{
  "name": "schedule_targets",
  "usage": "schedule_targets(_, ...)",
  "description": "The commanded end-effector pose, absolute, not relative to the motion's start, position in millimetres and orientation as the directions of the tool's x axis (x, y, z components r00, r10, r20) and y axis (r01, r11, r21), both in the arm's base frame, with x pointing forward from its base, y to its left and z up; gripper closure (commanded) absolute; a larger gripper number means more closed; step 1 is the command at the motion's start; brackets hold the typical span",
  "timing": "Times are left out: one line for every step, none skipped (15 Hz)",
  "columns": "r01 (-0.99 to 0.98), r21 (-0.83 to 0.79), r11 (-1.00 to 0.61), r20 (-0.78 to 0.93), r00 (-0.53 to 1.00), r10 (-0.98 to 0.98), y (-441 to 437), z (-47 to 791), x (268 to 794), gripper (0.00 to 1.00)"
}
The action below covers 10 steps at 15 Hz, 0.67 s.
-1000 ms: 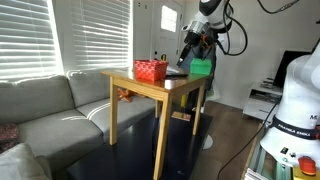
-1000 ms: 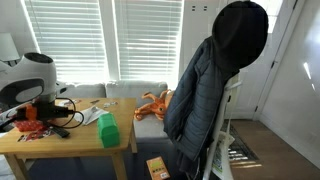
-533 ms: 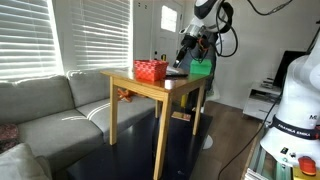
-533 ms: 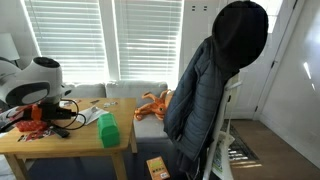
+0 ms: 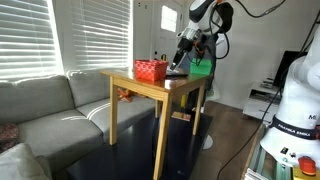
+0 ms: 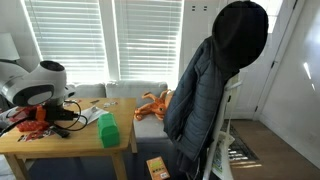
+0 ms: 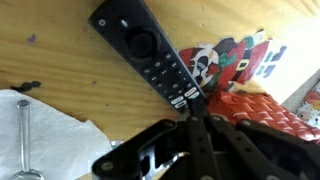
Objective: Press the second white button from the top on right of the black remote
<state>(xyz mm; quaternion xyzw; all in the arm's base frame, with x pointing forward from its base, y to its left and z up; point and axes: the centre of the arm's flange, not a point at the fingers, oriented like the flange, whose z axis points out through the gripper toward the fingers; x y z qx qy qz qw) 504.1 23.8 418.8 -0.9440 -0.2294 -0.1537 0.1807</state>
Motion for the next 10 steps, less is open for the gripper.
schedule_targets(0.485,-0.277,-0.829,0.383,0.848,0.368,25.4,412.5,517.8,1.00)
schedule_targets(0.484,-0.279,-0.830,0.379,0.849,0.368,25.6,411.1,518.6,1.00)
schedule_targets(0.483,-0.280,-0.830,0.376,0.851,0.368,25.8,409.9,519.6,1.00)
schedule_targets(0.482,-0.281,-0.830,0.374,0.851,0.368,25.9,409.3,520.8,1.00)
schedule_targets(0.479,-0.285,-0.830,0.373,0.853,0.364,25.4,408.0,522.2,1.00)
schedule_targets(0.477,-0.288,-0.831,0.371,0.855,0.362,25.4,406.8,522.9,1.00)
schedule_targets(0.474,-0.290,-0.831,0.369,0.857,0.360,25.4,405.9,523.5,1.00)
schedule_targets(0.473,-0.292,-0.831,0.366,0.858,0.359,25.4,405.1,523.9,1.00)
schedule_targets(0.471,-0.293,-0.832,0.364,0.860,0.359,25.6,404.3,524.3,1.00)
schedule_targets(0.470,-0.298,-0.831,0.360,0.862,0.358,25.8,403.7,524.6,1.00)
